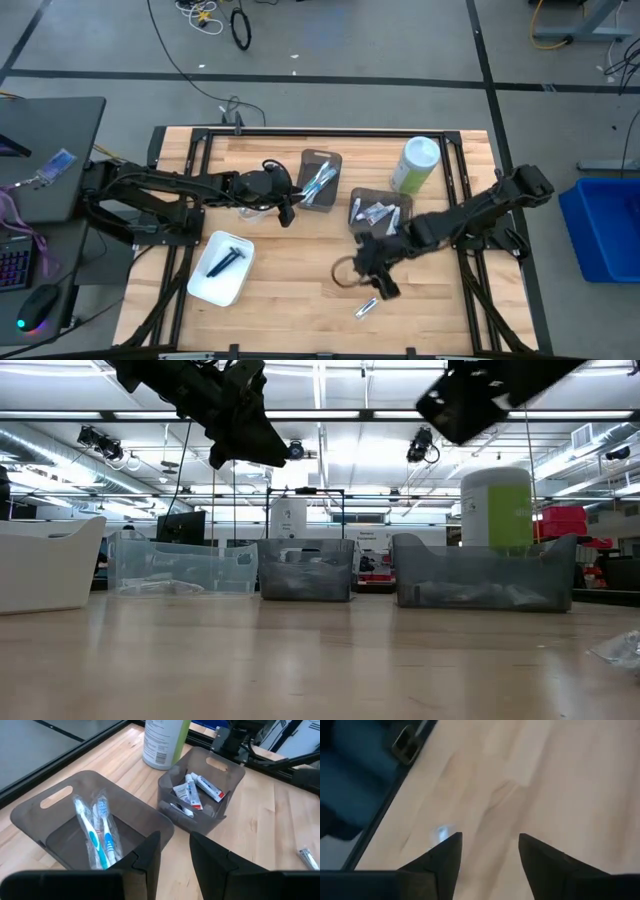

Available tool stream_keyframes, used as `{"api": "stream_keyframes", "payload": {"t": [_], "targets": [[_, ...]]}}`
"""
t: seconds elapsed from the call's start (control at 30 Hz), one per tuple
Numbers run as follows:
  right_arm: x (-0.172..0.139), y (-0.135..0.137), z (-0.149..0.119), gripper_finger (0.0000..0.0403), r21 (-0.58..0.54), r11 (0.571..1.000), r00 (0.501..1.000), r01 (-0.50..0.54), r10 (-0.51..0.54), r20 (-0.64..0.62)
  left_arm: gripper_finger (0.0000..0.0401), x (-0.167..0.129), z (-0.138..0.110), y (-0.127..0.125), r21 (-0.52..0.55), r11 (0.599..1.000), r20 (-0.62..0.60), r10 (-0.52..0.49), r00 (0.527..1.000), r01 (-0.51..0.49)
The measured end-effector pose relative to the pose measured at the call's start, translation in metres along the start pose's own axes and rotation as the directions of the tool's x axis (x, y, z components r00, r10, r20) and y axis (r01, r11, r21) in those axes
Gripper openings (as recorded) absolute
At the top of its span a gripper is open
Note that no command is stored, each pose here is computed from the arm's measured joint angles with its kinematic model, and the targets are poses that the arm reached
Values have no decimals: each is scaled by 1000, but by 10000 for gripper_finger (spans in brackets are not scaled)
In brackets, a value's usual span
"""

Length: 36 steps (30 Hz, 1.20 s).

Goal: Pick & Place Travel size toiletries
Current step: Put the silver nail cutter into the transparent bin

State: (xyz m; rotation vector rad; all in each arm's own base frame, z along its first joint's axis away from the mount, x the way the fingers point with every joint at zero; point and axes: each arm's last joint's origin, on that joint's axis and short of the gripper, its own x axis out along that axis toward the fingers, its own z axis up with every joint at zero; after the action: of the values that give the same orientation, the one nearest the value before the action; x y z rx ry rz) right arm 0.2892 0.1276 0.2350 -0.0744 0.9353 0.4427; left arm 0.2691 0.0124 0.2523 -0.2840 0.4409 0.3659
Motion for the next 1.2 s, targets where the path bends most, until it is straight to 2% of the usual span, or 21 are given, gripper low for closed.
{"api": "stream_keyframes", "payload": {"t": [0.23,0.37,0.43,0.57,0.67,0.8,1.0,1.2], "targets": [[24,29,-31,196,-87,994,998,-65,65,-13,111,-1,0,-2,3,1000,4,-8,1000,8],[38,36,-38,194,-119,991,993,-57,69,97,111,-1,1,-2,-4,1000,16,11,1000,-11],[48,39,-43,195,-114,991,991,-67,80,109,111,-1,1,-1,-11,1000,19,20,1000,-20],[66,44,-56,192,-97,992,995,-86,89,35,111,-1,2,-2,-25,1000,29,16,999,-16],[76,48,-62,188,-152,984,996,-91,92,0,111,-1,3,-2,-30,999,46,12,999,-11],[88,49,-71,179,-184,982,998,-41,32,-51,111,-1,5,-3,-36,999,63,6,998,-4],[101,47,-77,149,-191,981,996,-23,6,-88,111,-2,3,-8,-59,998,54,-20,998,23],[100,45,-77,102,-189,982,997,16,-31,-75,111,-8,-2,-27,-19,990,44,-139,989,140]]}}
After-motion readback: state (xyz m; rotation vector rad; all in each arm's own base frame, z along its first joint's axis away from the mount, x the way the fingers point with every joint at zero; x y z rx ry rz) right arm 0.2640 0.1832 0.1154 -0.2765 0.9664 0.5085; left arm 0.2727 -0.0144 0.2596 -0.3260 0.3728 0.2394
